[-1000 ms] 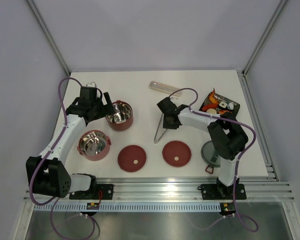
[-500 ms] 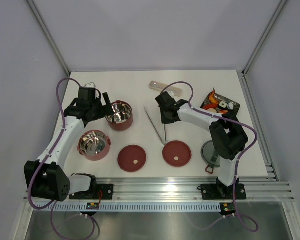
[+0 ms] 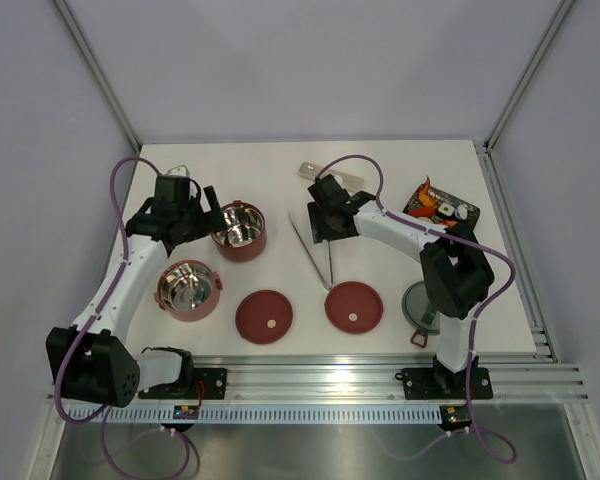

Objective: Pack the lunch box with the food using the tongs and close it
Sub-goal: Adjust the clamp at the center of the board.

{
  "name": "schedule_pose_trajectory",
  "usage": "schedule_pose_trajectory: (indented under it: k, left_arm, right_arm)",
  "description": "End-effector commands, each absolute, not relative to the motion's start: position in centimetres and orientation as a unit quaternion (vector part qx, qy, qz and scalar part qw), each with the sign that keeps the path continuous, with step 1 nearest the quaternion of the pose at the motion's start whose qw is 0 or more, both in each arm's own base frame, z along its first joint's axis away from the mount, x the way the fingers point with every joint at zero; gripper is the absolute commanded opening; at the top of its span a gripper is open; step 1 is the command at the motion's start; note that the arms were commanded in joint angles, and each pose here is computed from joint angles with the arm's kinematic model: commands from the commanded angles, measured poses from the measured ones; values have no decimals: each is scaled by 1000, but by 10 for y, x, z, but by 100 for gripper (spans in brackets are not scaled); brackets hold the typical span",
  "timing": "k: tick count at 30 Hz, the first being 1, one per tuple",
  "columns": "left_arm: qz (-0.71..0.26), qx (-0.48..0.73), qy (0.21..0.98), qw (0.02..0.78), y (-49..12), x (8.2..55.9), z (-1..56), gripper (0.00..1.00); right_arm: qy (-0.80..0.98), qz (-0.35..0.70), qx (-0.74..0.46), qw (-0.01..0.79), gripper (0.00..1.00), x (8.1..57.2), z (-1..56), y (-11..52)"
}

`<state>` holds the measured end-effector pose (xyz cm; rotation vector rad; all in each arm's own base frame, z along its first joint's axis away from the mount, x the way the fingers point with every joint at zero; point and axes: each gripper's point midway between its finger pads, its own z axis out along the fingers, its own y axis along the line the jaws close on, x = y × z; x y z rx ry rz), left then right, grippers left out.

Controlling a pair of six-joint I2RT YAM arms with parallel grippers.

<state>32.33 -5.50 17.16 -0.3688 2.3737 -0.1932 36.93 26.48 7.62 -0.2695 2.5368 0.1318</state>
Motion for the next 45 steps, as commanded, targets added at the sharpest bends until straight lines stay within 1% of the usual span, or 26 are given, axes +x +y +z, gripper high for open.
schedule_pose_trajectory:
  k: [1, 3, 4, 7, 8, 10, 11, 13, 14, 16, 23, 26, 30, 34, 39, 41, 42, 43, 44, 45]
  left_arm:
    - [-70, -137, 908, 389, -52, 328, 189, 99]
    - [-68, -137, 908, 389, -51, 327, 189, 99]
    - [-69, -137, 908, 389, -51, 327, 188, 99]
    - [-69, -138, 908, 389, -51, 328, 187, 99]
    - [-70, -138, 908, 388, -52, 328, 187, 99]
    - [-70, -138, 909, 386, -51, 327, 185, 99]
    - [-70, -138, 910, 385, -52, 327, 184, 99]
    - [-69, -138, 910, 384, -52, 326, 184, 99]
    - [-70, -138, 910, 385, -52, 327, 184, 99]
    - [-70, -138, 909, 387, -51, 326, 185, 99]
    - [-70, -138, 908, 389, -51, 327, 188, 99]
    - [-70, -138, 909, 387, -51, 326, 186, 99]
    - [-73, -137, 909, 387, -52, 326, 186, 99]
    - [-74, -135, 909, 387, -53, 328, 186, 99]
    - [-79, -135, 910, 383, -56, 329, 183, 99]
    - [-81, -135, 910, 384, -56, 330, 183, 99]
    - [-80, -134, 911, 383, -56, 329, 183, 99]
    - [-80, -133, 911, 383, -56, 329, 183, 99]
    - [-79, -133, 911, 383, -56, 329, 184, 99]
    - [-79, -134, 911, 383, -56, 329, 183, 99]
  right_arm:
    - [958, 45, -94, 266, 66, 364, 57, 263]
    - [961, 50, -94, 256, 63, 360, 47, 263]
    - [962, 55, -96, 250, 60, 357, 43, 265]
    - [964, 62, -101, 237, 53, 352, 32, 269]
    - [965, 61, -102, 234, 48, 351, 29, 269]
    - [966, 58, -107, 229, 41, 349, 23, 270]
    - [966, 55, -107, 228, 32, 350, 21, 269]
    - [965, 51, -111, 232, 22, 353, 22, 269]
    - [963, 50, -113, 240, 10, 358, 26, 270]
    - [960, 43, -121, 251, 0, 364, 32, 271]
    - [940, 26, -170, 296, 0, 399, 65, 279]
    - [938, 2, -177, 299, 0, 411, 67, 262]
    - [940, 6, -169, 297, 0, 421, 68, 237]
    - [932, 7, -239, 273, 0, 410, 56, 227]
    - [932, -7, -259, 254, 1, 401, 36, 217]
    - [934, -6, -247, 257, 7, 403, 34, 214]
    - [935, 3, -237, 263, 21, 405, 38, 216]
    - [937, 12, -228, 266, 28, 406, 40, 216]
    - [939, 22, -212, 269, 38, 410, 43, 213]
    - [943, 38, -196, 268, 50, 409, 47, 214]
